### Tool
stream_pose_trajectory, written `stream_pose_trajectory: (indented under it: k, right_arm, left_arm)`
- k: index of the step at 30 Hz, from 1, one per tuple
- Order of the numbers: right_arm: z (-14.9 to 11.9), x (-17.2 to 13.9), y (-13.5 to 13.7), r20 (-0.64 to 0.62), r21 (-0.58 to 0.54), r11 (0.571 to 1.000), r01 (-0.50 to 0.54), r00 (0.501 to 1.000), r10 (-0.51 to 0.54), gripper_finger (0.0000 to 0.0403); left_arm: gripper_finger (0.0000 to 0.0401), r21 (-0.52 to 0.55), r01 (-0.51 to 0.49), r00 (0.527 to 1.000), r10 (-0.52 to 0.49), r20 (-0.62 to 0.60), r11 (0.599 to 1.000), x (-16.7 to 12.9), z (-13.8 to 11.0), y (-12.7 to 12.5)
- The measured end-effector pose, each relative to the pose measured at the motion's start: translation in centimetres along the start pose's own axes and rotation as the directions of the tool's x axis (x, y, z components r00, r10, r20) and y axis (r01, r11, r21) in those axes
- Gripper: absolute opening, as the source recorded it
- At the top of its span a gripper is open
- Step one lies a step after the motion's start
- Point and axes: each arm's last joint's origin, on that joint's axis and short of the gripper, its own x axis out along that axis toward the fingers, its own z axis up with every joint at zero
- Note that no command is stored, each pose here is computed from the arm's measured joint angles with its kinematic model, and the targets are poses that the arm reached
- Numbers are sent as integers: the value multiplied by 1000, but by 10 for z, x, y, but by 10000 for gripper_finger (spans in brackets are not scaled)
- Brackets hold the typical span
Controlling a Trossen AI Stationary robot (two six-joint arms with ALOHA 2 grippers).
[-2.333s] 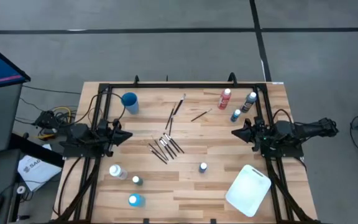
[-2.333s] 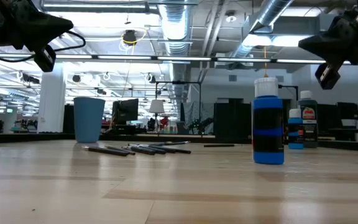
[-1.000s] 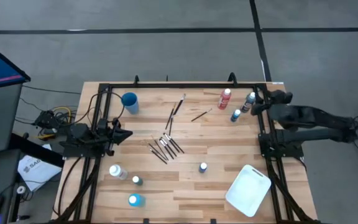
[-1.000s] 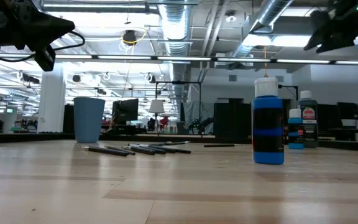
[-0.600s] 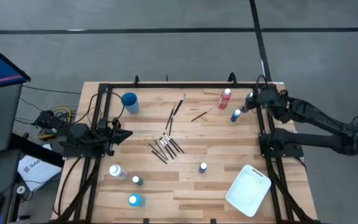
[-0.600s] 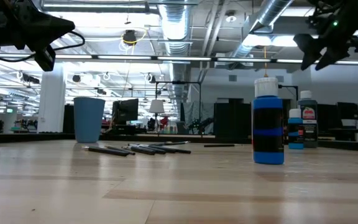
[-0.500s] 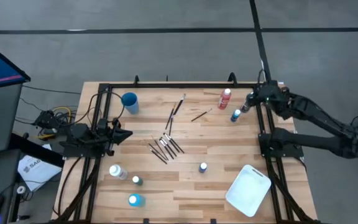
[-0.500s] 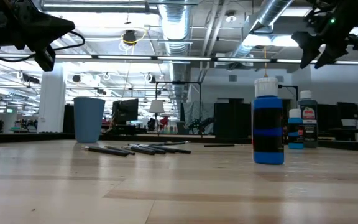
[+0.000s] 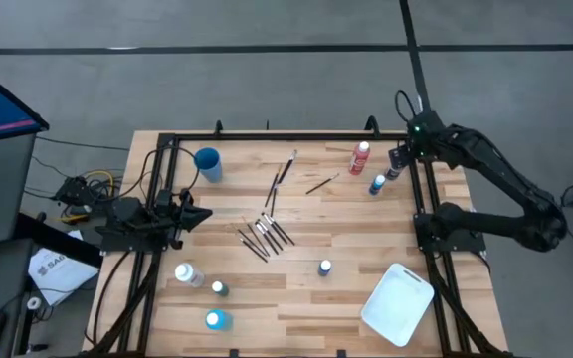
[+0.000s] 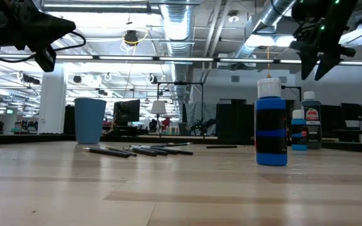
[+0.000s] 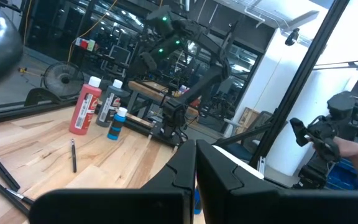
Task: Pick & Place Paint Supplies
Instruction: Put the top small blue paint bottle into the white bin
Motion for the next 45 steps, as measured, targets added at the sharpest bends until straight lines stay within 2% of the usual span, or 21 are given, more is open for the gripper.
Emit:
stream_pose_trajectory:
  k: [2,5,8,10,15,21,26,37,42,45]
  right_arm:
    - [0,4,1,-67,-2,1000,-14,998,14,221]
    - [-2,8,8,-160,-24,993,-117,981,112,221]
    - [-4,10,22,-207,-67,975,-212,959,195,221]
    - [-5,12,32,-228,-96,969,-229,952,202,221]
    - [-9,19,50,-271,-144,966,-215,947,170,221]
    - [-12,35,67,-306,-225,962,-152,949,78,221]
    - [-12,51,77,-320,-243,958,-150,945,67,221]
    - [-17,86,79,-366,-274,953,-131,930,22,221]
    - [-15,92,83,-345,-284,947,-147,938,42,218]
    - [-15,92,83,-354,-289,945,-152,934,42,202]
  left_arm:
    - [4,0,0,1000,0,0,1000,0,0,0]
    - [4,0,0,1000,0,0,1000,0,0,0]
    - [4,0,0,1000,0,0,1000,0,0,0]
    - [4,0,0,1000,0,0,1000,0,0,0]
    - [4,0,0,1000,0,0,1000,0,0,0]
    - [4,1,0,1000,0,0,1000,0,0,0]
    - [4,1,0,1000,0,0,1000,0,0,0]
    - [4,1,0,1000,0,0,1000,0,0,0]
    - [4,0,0,1000,0,0,1000,0,0,0]
    - [4,0,0,1000,0,0,1000,0,0,0]
